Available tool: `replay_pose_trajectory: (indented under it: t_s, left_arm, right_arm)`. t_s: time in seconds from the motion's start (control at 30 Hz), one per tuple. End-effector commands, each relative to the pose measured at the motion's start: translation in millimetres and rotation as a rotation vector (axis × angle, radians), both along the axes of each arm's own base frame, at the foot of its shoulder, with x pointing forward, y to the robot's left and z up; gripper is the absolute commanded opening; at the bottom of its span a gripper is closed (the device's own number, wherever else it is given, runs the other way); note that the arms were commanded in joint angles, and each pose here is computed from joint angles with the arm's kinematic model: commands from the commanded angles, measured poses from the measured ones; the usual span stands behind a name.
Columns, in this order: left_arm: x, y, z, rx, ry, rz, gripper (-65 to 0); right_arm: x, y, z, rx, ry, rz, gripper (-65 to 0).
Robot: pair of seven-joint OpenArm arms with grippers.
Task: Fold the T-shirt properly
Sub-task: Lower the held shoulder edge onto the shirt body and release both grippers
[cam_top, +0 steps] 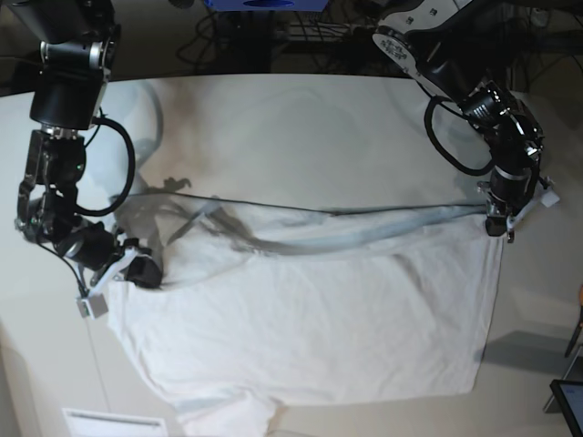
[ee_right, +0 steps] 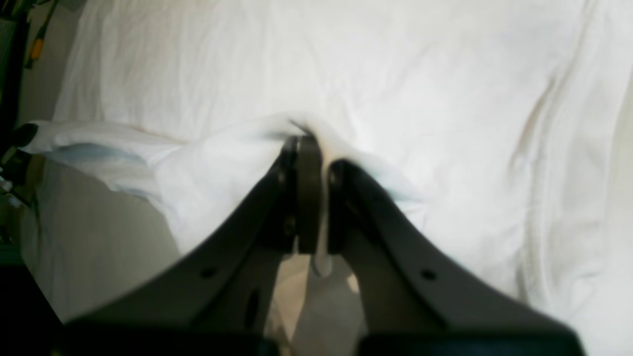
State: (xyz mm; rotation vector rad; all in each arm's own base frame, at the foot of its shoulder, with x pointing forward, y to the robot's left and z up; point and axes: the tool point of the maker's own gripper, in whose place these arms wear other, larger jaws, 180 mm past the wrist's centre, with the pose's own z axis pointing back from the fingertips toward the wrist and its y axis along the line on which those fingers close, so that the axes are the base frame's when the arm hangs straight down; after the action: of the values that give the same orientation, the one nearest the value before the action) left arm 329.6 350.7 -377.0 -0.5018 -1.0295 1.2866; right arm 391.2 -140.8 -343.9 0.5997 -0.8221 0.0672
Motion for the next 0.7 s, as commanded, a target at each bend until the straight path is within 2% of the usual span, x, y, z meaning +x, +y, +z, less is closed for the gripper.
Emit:
replay_pose_trajectory:
  t_s: [0.0, 0.17, 0.3, 0.53, 0.67]
  left_arm:
    - [11.5, 5.8, 20.8, 0.027, -0.054, -0.007, -65.0]
    - [19.7, 4.4, 30.4, 0.009, -0.097, -0.009, -65.0]
    - [25.8, -4.8, 37.2, -0.064, -0.157, -0.033, -65.0]
    - [27.5, -6.1, 35.3, -0.038, -0.129, -0.050, -65.0]
    - [40.3, -7.2, 48.5, 0.023, -0.122, -0.119, -65.0]
  right_arm:
    - [14.5, -4.0, 23.8, 0.014, -0.075, -0.010, -64.7]
    - [17.1, -4.5, 26.5, 0.014, -0.079, -0.014, -64.7]
    - [17.7, -5.3, 26.8, 0.014, -0.080, -0.018, -64.7]
    - [21.6, -4.6, 32.0, 0.013, -0.095, -0.014, -64.7]
    - [24.9, -4.8, 36.3, 0.012, -0.105, -0.015, -64.7]
